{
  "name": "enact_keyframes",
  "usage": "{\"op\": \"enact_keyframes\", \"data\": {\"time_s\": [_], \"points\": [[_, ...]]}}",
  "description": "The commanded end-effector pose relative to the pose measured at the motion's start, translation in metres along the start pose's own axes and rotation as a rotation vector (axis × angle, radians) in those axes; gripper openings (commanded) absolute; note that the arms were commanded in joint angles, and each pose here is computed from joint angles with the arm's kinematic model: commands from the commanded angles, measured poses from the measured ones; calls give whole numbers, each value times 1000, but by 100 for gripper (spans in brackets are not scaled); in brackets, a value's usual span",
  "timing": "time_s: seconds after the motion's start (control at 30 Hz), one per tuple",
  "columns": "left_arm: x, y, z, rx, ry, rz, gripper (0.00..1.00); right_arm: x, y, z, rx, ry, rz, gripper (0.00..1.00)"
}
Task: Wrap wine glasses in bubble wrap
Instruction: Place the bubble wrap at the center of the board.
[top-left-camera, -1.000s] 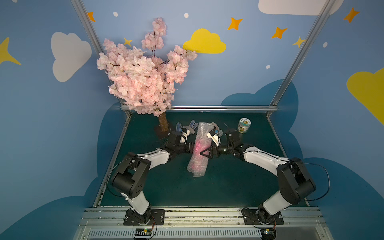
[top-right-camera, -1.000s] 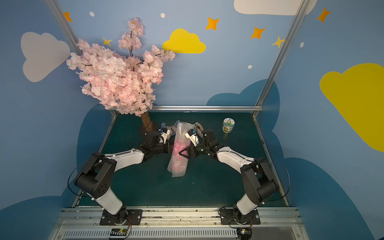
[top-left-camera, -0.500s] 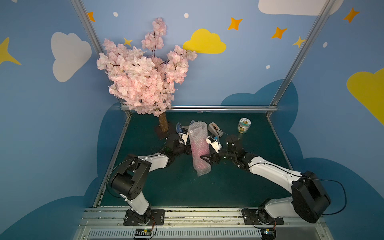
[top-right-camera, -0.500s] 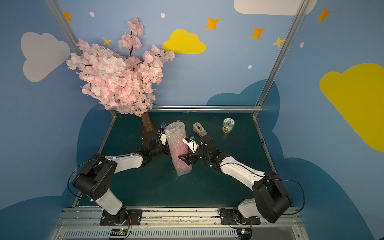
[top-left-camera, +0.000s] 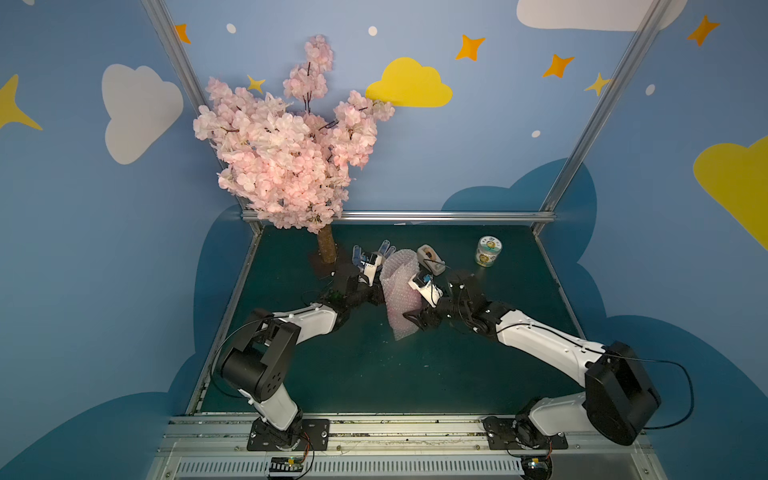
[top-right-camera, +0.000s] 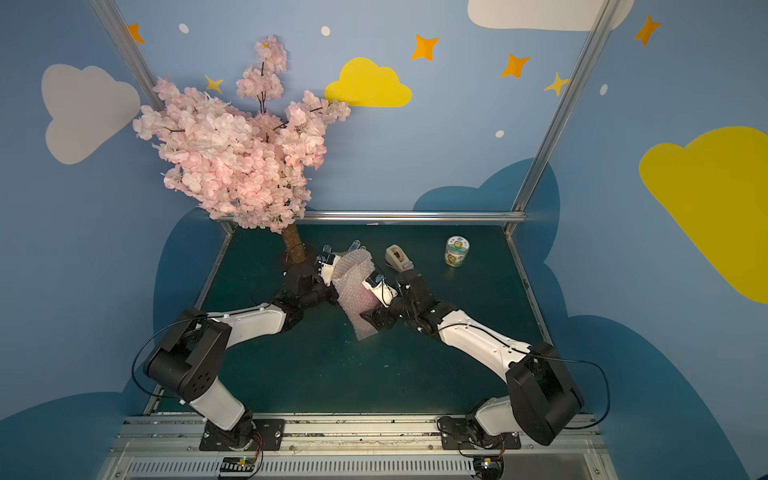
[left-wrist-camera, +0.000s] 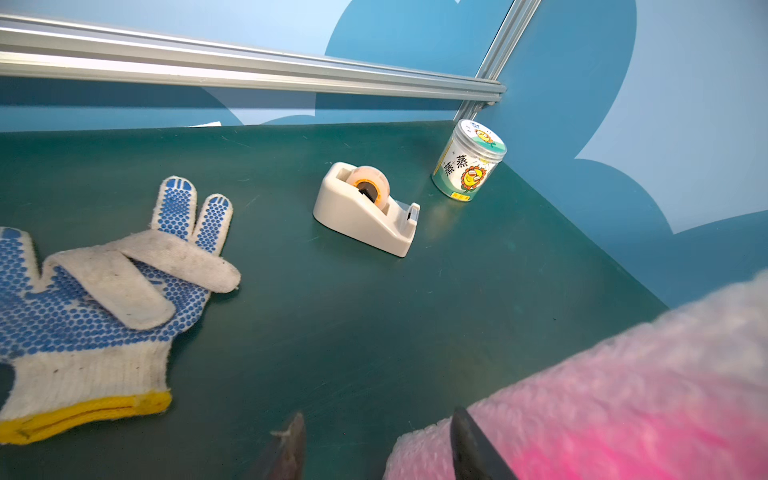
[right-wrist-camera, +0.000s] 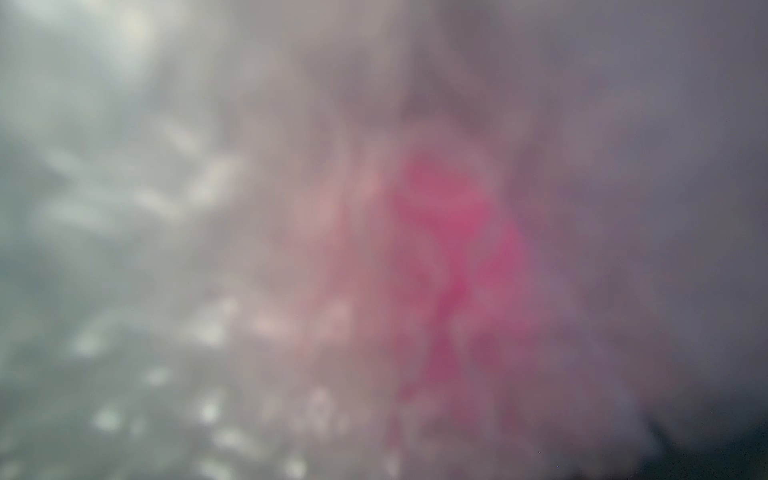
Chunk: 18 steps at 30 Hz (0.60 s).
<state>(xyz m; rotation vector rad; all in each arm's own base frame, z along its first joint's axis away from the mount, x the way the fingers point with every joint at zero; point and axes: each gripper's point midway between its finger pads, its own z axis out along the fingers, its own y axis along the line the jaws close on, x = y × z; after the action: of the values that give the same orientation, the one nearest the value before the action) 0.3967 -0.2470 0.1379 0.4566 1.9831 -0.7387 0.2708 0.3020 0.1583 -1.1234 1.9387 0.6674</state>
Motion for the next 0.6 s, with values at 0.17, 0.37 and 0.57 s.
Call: {"op": "enact_keyframes", "data": {"time_s": [0.17, 0.37, 0.57], "points": [[-11, 13, -12, -96, -14, 13, 59, -15, 5, -24, 12, -23, 11, 84], [-22, 27, -26, -201, -8, -17, 59, -22, 1, -50, 78, -37, -1, 84], [-34, 43, -53, -293, 10, -164, 58, -34, -1, -78, 104, -84, 74, 83]]}}
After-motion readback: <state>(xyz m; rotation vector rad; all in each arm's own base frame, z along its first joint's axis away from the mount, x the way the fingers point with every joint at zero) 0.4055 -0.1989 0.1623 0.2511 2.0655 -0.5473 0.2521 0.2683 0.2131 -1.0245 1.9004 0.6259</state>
